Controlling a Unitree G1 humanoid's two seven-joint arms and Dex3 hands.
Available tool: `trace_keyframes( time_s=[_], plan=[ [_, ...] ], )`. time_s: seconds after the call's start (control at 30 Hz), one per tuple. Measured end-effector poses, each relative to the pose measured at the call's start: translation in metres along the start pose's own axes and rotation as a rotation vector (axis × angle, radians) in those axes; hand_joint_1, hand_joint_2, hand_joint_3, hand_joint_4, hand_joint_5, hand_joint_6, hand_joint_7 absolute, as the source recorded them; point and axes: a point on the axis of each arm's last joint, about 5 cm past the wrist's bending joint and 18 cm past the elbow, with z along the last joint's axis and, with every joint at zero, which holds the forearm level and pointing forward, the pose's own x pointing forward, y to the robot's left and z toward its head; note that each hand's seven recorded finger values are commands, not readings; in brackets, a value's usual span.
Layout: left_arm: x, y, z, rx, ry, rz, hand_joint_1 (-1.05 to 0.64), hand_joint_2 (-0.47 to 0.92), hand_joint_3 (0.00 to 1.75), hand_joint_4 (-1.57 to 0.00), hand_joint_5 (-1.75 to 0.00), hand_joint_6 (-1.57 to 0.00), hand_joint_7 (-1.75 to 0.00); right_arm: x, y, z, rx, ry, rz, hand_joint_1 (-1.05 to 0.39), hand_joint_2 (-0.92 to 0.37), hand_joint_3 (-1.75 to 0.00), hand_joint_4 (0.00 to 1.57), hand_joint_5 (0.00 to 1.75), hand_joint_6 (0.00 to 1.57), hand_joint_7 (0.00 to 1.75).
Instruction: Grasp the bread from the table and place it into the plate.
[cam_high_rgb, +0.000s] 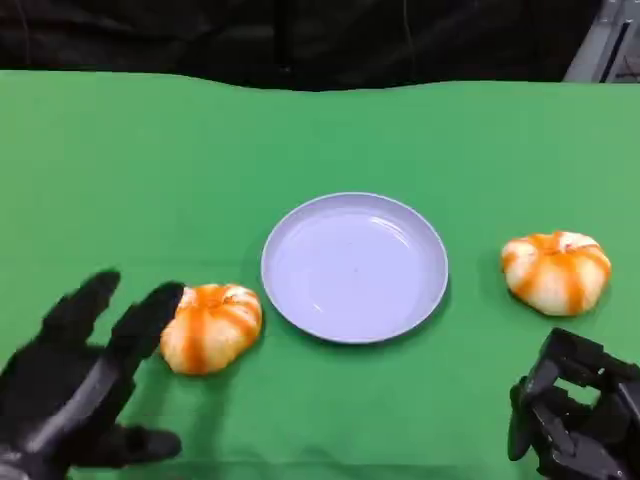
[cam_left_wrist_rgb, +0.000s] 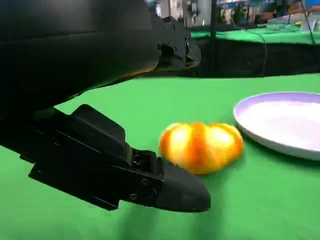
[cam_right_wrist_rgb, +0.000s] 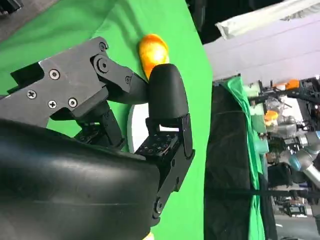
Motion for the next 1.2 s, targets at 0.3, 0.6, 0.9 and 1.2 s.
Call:
trace_keyframes(
  time_s=[0.3,0.6,0.9,1.2],
  plan=[
    [0.043,-0.029,-0.006,0.04,0.044,-0.188,-0.97,0.92,0.32,-0.08,-0.03,-0.25,-0.02,-0.002,0.0012,0.0,0.0,-0.003,-0.007,-0.26,-0.59,-0.99,0.93,1.68,0.87,1.46],
    [0.066,-0.047,-0.004,0.036,0.038,-0.211,-0.97,0.92,0.35,-0.08,-0.01,-0.27,-0.01,-0.005,0.0051,0.004,-0.011,-0.001,-0.016,-0.2,-0.59,-1.08,0.92,1.71,0.83,1.51],
    [0.07,-0.05,0.003,0.06,0.02,-0.213,-0.95,0.92,0.38,-0.07,-0.01,-0.26,-0.01,-0.007,0.0094,0.006,-0.004,0.011,-0.019,-0.18,-0.6,-1.11,0.91,1.74,0.8,1.56],
    [0.076,-0.037,0.014,0.102,-0.01,-0.209,-0.91,0.92,0.39,-0.12,-0.02,-0.29,-0.01,-0.007,0.0118,0.007,-0.001,0.013,-0.016,-0.17,-0.61,-1.1,0.9,1.75,0.78,1.58]
  ],
)
